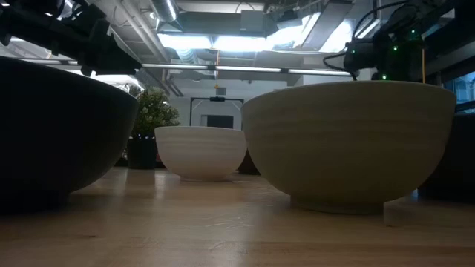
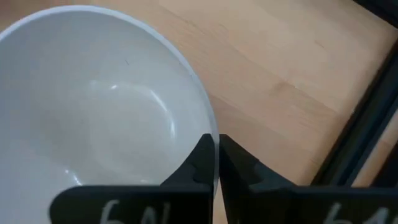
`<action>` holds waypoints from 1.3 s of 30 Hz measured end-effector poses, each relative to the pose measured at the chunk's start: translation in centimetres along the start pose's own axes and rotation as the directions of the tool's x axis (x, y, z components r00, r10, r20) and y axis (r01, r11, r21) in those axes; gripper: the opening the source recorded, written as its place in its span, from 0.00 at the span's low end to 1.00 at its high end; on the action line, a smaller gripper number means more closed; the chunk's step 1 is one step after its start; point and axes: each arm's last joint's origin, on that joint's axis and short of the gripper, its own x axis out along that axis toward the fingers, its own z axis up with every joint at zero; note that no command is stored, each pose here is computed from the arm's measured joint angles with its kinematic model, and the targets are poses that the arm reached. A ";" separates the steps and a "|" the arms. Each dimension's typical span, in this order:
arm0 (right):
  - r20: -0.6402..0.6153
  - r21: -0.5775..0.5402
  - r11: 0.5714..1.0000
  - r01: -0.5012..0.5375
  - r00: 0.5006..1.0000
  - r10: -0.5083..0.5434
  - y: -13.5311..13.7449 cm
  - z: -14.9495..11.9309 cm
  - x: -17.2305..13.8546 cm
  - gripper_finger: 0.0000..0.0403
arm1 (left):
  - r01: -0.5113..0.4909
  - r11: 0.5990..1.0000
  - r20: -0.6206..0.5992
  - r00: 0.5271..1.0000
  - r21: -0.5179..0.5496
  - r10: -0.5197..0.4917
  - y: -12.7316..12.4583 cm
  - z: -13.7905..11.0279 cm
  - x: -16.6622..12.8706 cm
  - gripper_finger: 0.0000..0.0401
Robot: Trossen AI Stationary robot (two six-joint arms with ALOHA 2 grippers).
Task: Nest bowls inside each other
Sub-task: Stack the right white bowl on the white bowl
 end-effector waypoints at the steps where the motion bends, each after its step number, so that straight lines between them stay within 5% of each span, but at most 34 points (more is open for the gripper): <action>1: 0.006 0.001 1.000 -0.012 1.000 0.012 0.1 0.2 -0.2 0.02 | 0.000 1.000 0.000 1.000 0.000 0.000 0.0 0.0 0.0 0.48; 10: 0.097 -0.051 0.988 -0.143 0.984 0.148 1.3 2.4 -3.2 0.02 | 0.000 1.000 0.000 1.000 0.000 0.000 0.0 0.0 0.0 0.48; 19: 0.159 -0.189 0.946 -0.263 0.942 0.294 5.6 3.9 -6.8 0.02 | 0.000 1.000 0.000 1.000 0.000 0.000 0.0 0.0 0.0 0.48; 28: 0.108 -0.398 0.852 -0.340 0.905 0.412 13.4 5.8 -7.2 0.02 | 0.000 1.000 0.001 1.000 -0.001 0.000 0.0 0.0 0.0 0.48; 39: -0.070 -0.555 0.699 -0.451 0.863 0.500 22.4 7.1 -3.8 0.02 | 0.000 1.000 0.000 1.000 -0.002 0.000 0.0 0.0 0.0 0.48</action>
